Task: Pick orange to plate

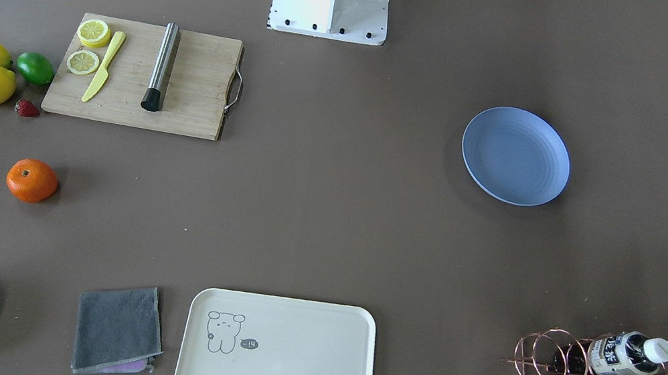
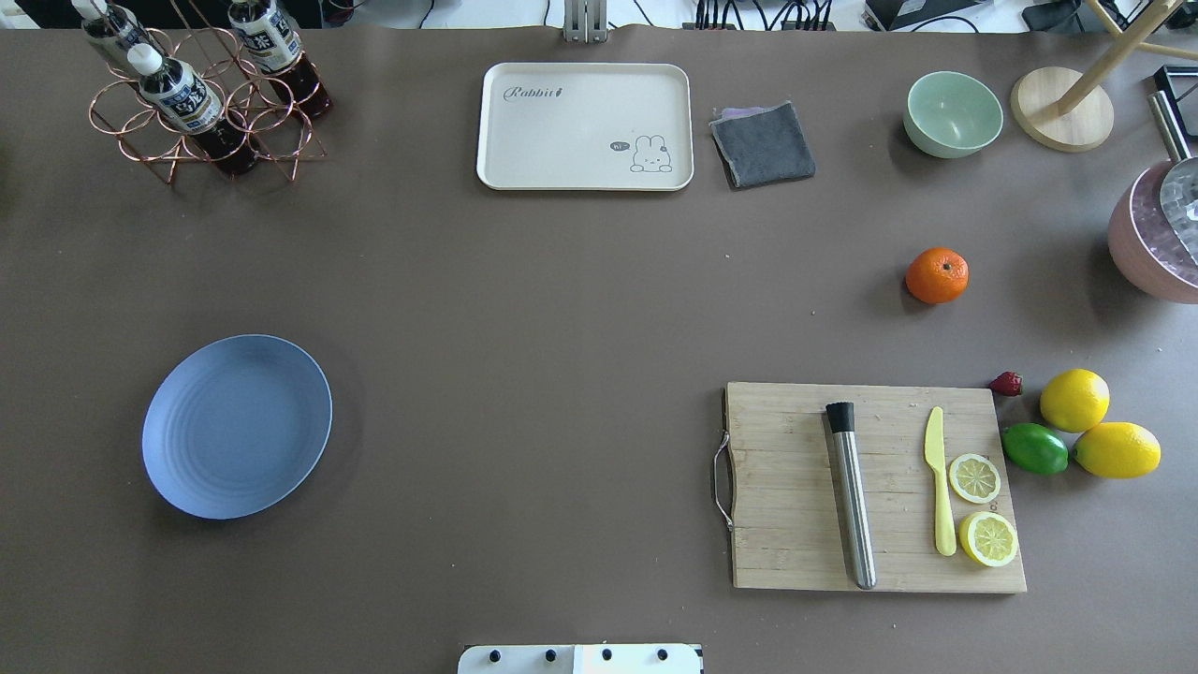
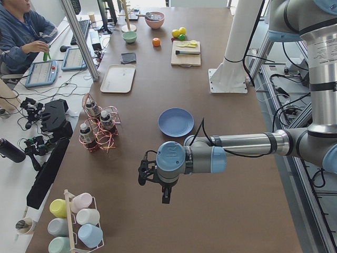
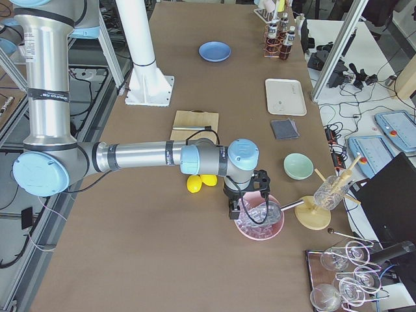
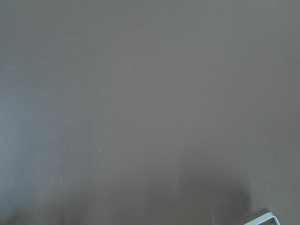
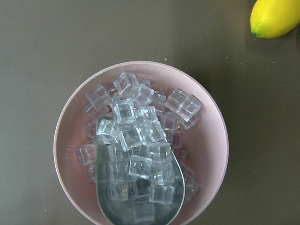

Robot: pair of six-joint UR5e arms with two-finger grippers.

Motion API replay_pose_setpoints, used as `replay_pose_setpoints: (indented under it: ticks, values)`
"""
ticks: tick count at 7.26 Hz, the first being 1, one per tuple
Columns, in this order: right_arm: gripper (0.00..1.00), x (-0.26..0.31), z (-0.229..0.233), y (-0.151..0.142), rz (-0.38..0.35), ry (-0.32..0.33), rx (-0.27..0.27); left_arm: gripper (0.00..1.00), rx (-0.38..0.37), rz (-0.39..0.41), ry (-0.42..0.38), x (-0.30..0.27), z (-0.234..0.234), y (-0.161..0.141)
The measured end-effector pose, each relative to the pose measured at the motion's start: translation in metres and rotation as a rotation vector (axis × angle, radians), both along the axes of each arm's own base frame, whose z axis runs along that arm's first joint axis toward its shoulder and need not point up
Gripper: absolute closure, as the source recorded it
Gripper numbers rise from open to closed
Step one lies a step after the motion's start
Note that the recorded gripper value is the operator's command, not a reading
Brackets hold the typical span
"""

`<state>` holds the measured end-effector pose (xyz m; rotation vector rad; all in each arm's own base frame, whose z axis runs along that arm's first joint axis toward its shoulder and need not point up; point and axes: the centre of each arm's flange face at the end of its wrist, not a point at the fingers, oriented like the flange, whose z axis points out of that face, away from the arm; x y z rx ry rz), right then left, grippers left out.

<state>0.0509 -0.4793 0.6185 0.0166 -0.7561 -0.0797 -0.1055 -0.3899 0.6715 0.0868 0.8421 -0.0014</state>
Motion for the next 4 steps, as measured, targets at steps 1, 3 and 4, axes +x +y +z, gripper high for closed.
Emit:
replay_pose_setpoints:
  ticks: [1,3,4]
  values:
    - [0.0,0.0,0.0,0.0001,0.0,0.0,0.0,0.02,0.0,0.001,-0.001,0.0001,0.0001,0.0003]
    - [0.0,0.0,0.0,0.0001,0.0,0.0,0.0,0.02,0.006,0.004,-0.002,0.0011,-0.0015,0.0012]
    - [0.0,0.0,0.0,0.0,0.0,0.0,0.0,0.02,0.011,0.004,0.0,0.0015,-0.0032,0.0011]
